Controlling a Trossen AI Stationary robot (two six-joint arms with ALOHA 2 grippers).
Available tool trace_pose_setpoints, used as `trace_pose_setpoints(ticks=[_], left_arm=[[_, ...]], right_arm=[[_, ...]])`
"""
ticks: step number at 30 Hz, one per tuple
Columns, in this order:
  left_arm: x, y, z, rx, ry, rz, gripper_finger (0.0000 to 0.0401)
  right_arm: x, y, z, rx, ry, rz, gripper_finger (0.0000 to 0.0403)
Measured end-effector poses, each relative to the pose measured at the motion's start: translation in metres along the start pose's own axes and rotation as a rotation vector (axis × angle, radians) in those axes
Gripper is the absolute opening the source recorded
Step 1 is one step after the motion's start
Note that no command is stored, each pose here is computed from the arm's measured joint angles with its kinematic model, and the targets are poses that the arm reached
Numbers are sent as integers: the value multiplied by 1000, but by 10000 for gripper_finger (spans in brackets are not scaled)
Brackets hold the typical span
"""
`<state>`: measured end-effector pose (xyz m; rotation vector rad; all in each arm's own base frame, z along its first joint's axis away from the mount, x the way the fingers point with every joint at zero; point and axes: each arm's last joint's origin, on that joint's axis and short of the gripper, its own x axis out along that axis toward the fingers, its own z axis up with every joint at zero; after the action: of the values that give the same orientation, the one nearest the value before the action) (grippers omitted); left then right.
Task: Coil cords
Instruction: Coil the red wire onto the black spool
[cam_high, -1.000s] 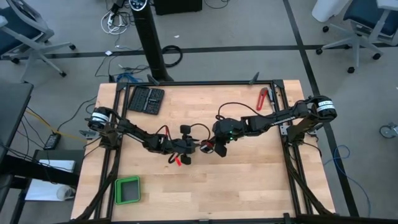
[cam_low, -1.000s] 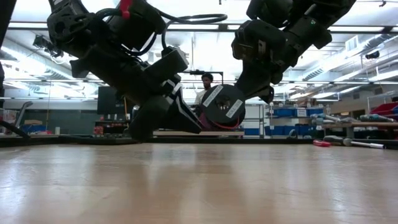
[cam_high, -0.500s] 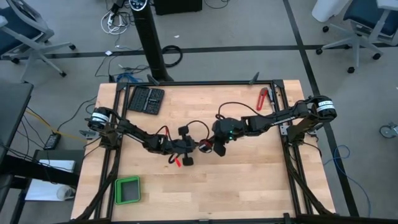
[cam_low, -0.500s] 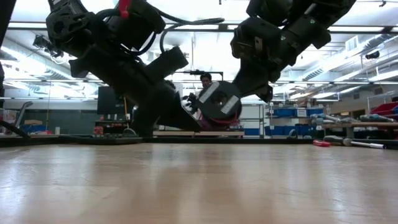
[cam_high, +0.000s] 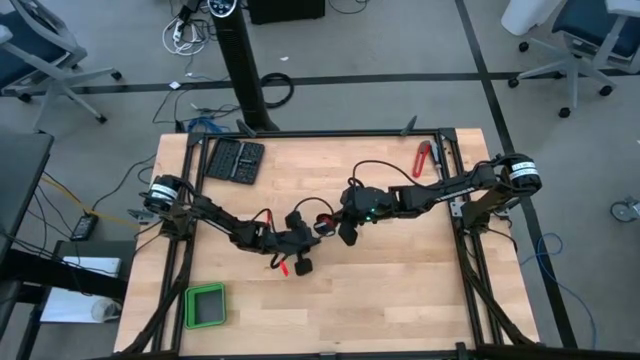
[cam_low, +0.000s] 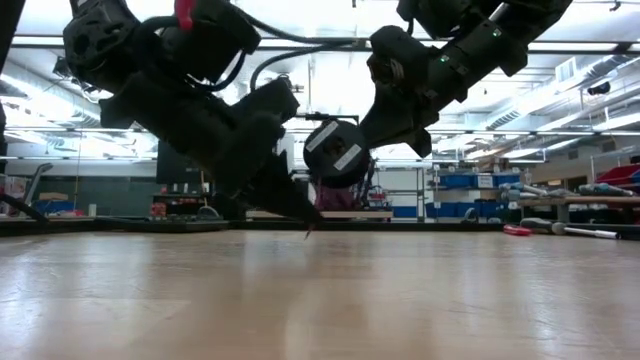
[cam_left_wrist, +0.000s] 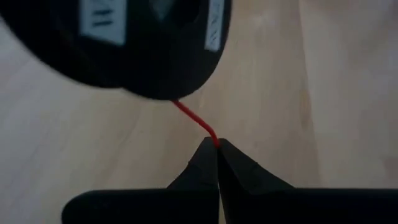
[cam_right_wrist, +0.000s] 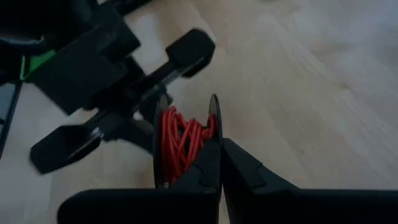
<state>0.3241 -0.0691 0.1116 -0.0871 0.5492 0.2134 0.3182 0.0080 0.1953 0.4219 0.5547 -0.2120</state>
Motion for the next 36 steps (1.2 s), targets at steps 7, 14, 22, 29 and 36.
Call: trace_pose_setpoints(ticks=[7, 14, 22, 29, 36], left_arm=[[0, -2, 8, -50, -83, -11, 0], [2, -1, 14, -113, -106, 8, 0], [15, -7, 20, -123, -114, 8, 0], [18, -10, 27, -126, -131, 8, 1], [19, -11, 28, -126, -133, 6, 2]], right_arm=[[0, 0, 2, 36, -36, -18, 2], [-1, 5, 0, 26, -86, -105, 4], [-2, 4, -1, -6, -88, -143, 4], [8, 2, -6, -22, -77, -154, 4], [14, 1, -10, -29, -60, -149, 4]])
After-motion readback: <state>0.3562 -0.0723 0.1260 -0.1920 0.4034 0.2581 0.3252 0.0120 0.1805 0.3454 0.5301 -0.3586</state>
